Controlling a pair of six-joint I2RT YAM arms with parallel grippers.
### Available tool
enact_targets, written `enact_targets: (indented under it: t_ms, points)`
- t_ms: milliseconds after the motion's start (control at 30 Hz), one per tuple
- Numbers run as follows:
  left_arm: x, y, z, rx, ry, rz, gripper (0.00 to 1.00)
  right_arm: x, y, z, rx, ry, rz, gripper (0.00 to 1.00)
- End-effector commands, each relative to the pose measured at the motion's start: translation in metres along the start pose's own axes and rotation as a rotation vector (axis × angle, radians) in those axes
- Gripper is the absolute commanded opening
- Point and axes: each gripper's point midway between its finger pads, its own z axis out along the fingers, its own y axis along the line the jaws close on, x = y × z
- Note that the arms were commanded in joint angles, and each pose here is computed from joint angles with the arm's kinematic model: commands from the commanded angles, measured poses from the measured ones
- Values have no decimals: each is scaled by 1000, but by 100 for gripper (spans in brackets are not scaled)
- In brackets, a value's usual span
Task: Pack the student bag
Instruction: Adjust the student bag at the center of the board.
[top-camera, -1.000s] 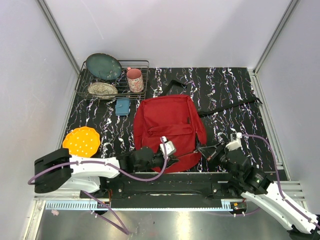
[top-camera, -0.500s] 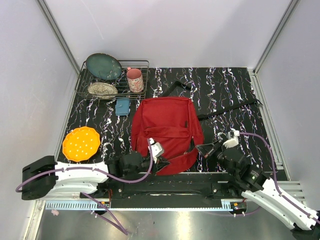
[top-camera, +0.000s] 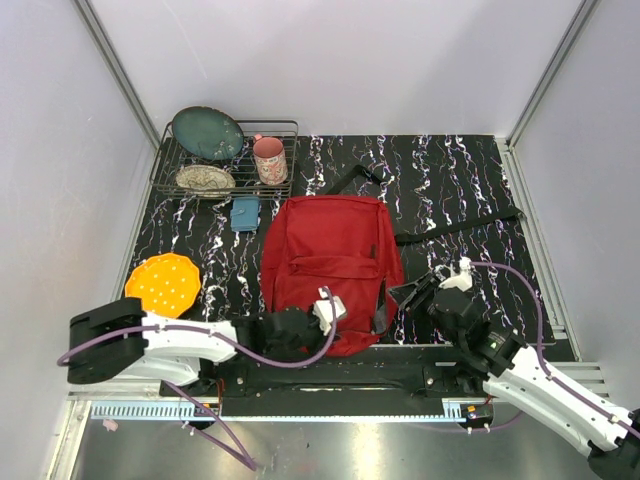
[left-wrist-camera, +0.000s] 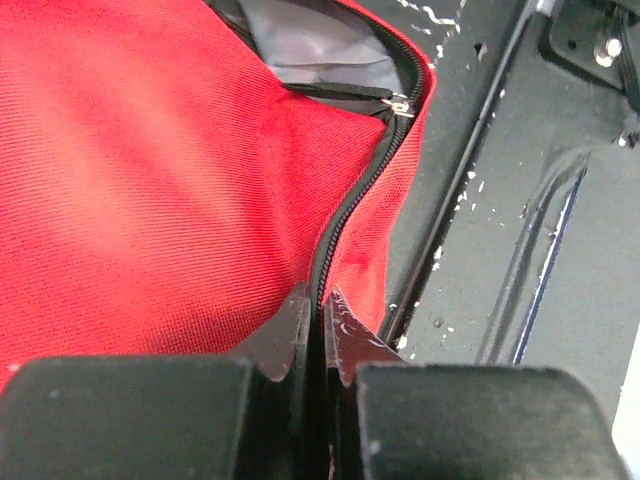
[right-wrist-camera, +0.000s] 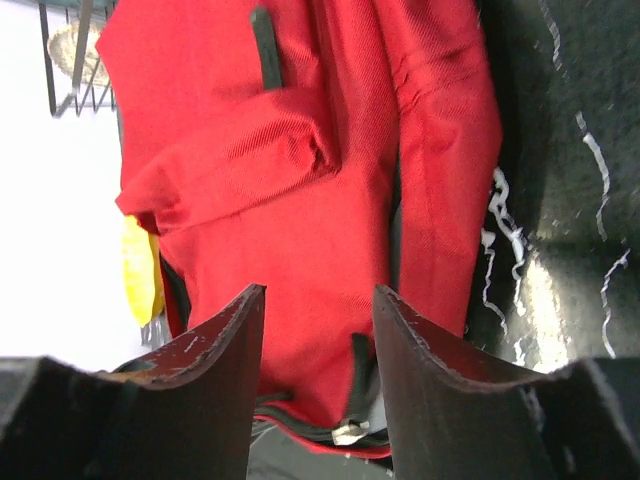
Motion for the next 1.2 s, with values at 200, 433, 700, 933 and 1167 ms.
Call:
enact_targets:
  t_ms: [200, 433, 700, 933, 1167]
  points:
    - [41, -36, 39, 19, 125, 103, 0, 49, -1, -5, -22, 253, 43, 53]
    - [43, -36, 43, -5, 106, 79, 0, 63, -34, -9, 142, 336, -41, 52]
    - [52, -28, 38, -36, 114, 62, 0, 64, -54, -18, 204, 344, -74, 51]
    - [50, -29, 39, -34, 103, 60, 0, 77, -44, -10, 116, 382, -17, 40]
    - [45, -32, 41, -24, 90, 51, 0, 80, -51, -4, 164, 389, -31, 30]
